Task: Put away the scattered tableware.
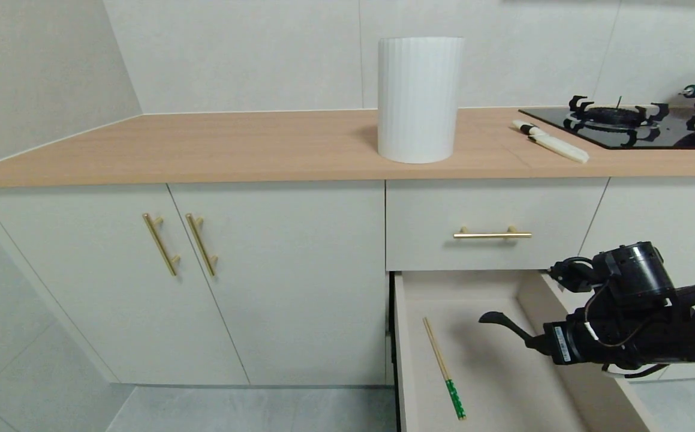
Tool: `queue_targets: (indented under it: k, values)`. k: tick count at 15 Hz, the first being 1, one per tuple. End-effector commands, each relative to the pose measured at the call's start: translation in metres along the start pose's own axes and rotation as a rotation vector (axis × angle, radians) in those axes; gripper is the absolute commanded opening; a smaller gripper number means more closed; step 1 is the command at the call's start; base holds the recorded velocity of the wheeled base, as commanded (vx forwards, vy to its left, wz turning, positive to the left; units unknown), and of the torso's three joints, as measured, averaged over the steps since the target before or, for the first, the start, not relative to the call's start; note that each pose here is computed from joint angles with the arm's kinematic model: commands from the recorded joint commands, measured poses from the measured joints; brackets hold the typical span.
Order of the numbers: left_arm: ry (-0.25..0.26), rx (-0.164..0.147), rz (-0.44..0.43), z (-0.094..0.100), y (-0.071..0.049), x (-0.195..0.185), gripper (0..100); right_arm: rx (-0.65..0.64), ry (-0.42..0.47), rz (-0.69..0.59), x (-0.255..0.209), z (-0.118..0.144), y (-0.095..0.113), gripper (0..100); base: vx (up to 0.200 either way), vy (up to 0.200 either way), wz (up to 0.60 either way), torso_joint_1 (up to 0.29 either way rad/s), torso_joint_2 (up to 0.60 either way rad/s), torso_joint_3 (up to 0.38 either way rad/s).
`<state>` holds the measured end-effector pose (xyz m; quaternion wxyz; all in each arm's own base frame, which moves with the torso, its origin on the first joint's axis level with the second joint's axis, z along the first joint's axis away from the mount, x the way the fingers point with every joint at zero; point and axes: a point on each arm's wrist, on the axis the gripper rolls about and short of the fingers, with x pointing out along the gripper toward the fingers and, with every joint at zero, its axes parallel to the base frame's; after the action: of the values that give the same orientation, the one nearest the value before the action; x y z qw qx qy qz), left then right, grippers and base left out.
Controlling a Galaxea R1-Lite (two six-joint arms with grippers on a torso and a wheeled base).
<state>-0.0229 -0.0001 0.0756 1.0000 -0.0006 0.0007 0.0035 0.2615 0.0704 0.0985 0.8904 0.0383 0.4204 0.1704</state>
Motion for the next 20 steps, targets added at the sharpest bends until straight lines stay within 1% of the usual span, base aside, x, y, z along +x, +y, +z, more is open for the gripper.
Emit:
queue_targets:
  k: [1,5,6,7,9,11,14,18,20]
  values:
    - [0.002,0.0,0.001,0.0,0.0,0.0,100,0.002,0.009,0.0,0.007,-0.001,-0.001,0,0.0,0.0,0.0,-0.036,0.26,0.203]
    - [0.002,0.0,0.001,0.0,0.0,0.0,100,0.001,-0.005,-0.003,0.026,-0.003,-0.005,0,0.0,0.0,0.0,-0.019,0.07,0.048]
    - [0.002,0.0,0.001,0.0,0.0,0.0,100,0.006,-0.01,-0.01,0.041,-0.005,-0.008,0,0.0,0.0,0.0,0.0,0.0,0.0]
    - [0.002,0.0,0.001,0.0,0.0,0.0,100,0.017,-0.027,-0.021,0.053,-0.005,-0.011,0,0.0,0.0,0.0,0.0,0.0,0.0]
    - [0.002,0.0,0.001,0.0,0.0,0.0,100,0.085,-0.058,-0.065,0.077,-0.008,-0.017,0,0.0,0.0,0.0,0.0,0.0,0.0]
    - [0.002,0.0,0.001,0.0,0.0,0.0,100,0.094,-0.063,-0.092,0.09,-0.013,-0.021,0,0.0,0.0,0.0,0.0,0.0,0.0]
    - [0.002,0.0,0.001,0.0,0.0,0.0,100,0.099,-0.043,-0.144,0.124,-0.026,-0.029,0,0.0,0.0,0.0,0.0,0.0,0.0]
    - [0.002,0.0,0.001,0.0,0.0,0.0,100,0.096,-0.006,-0.163,0.136,-0.036,-0.03,0,0.0,0.0,0.0,0.0,0.0,0.0]
    - [0.002,0.0,0.001,0.0,0.0,0.0,100,0.096,-0.001,-0.196,0.142,-0.038,-0.032,0,0.0,0.0,0.0,0.0,0.0,0.0]
